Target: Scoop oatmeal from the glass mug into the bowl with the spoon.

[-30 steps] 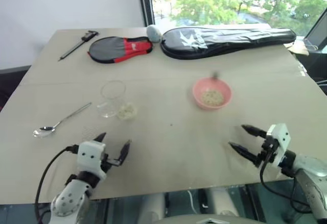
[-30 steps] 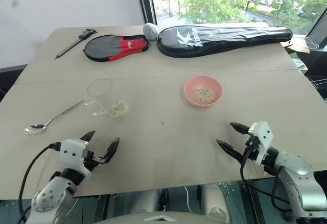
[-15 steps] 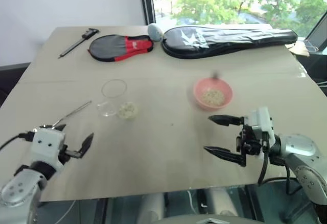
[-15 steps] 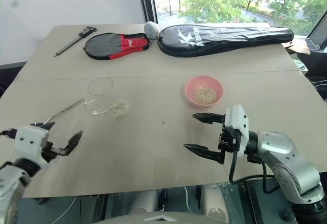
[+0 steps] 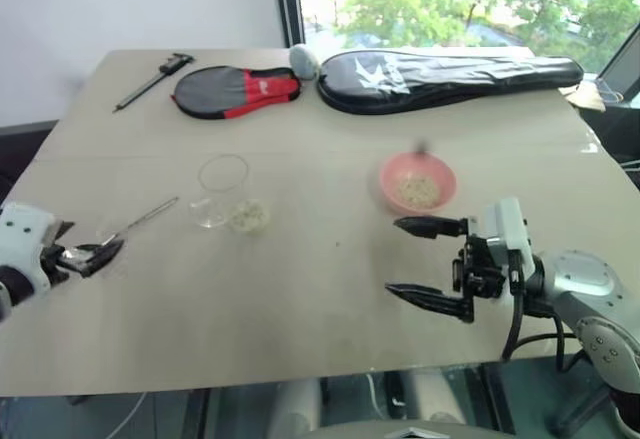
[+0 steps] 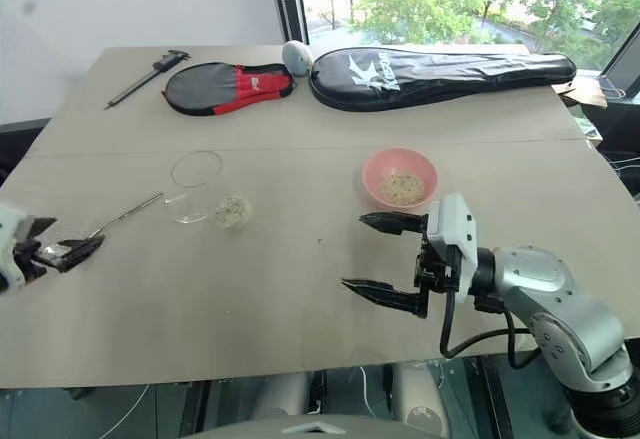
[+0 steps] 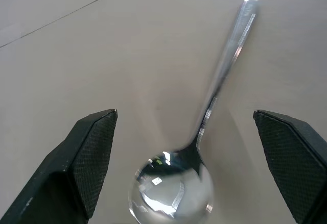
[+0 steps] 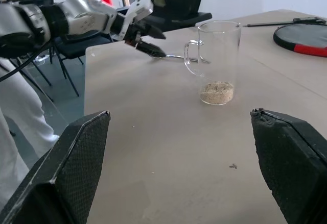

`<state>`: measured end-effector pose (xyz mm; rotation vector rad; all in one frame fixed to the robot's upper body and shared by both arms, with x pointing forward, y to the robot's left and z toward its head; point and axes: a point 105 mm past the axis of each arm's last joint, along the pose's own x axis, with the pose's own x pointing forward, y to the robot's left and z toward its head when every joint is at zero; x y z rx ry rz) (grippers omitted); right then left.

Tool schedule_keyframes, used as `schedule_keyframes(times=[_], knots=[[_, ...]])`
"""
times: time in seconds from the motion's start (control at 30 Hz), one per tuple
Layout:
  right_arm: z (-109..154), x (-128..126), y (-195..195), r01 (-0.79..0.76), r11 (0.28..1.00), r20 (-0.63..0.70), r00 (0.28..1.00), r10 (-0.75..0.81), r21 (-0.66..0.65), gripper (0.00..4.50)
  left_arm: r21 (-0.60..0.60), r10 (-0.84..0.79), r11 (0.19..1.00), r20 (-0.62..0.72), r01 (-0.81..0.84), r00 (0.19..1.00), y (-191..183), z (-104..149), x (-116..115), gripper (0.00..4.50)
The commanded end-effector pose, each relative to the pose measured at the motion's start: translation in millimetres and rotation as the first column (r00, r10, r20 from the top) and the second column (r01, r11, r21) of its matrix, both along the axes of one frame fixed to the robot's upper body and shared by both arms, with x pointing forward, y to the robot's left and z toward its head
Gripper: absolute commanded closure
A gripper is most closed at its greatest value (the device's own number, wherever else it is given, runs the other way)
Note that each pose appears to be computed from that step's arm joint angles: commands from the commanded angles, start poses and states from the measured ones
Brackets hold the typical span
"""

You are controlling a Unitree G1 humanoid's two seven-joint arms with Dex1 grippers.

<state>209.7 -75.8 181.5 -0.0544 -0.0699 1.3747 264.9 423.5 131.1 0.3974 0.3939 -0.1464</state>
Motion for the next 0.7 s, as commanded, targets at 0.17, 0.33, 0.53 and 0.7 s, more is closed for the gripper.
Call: schedule_keyframes(times=[0.17,0.33,0.53,0.7], knots=[[13,-5,5,-0.004,1.0,0.054,0.999,0.003,0.024,0.07,-0.025,-0.085,0.996,-0.186,0.082,0.979,-1,-28,22,0.0],[16,-7,3,0.014,1.0,0.06,0.998,-0.015,0.022,0.0,-0.074,-0.08,0.995,-0.32,0.059,0.944,5,-50,7,1.1],[15,-7,3,0.007,1.0,0.061,0.998,-0.008,0.009,0.0,-0.078,-0.071,0.996,-0.38,0.045,0.922,13,-62,-11,3.6],[13,-5,3,-0.014,1.0,0.058,0.998,0.014,-0.003,0.0,-0.049,-0.029,0.999,-0.372,0.012,0.928,22,-68,-24,4.43]])
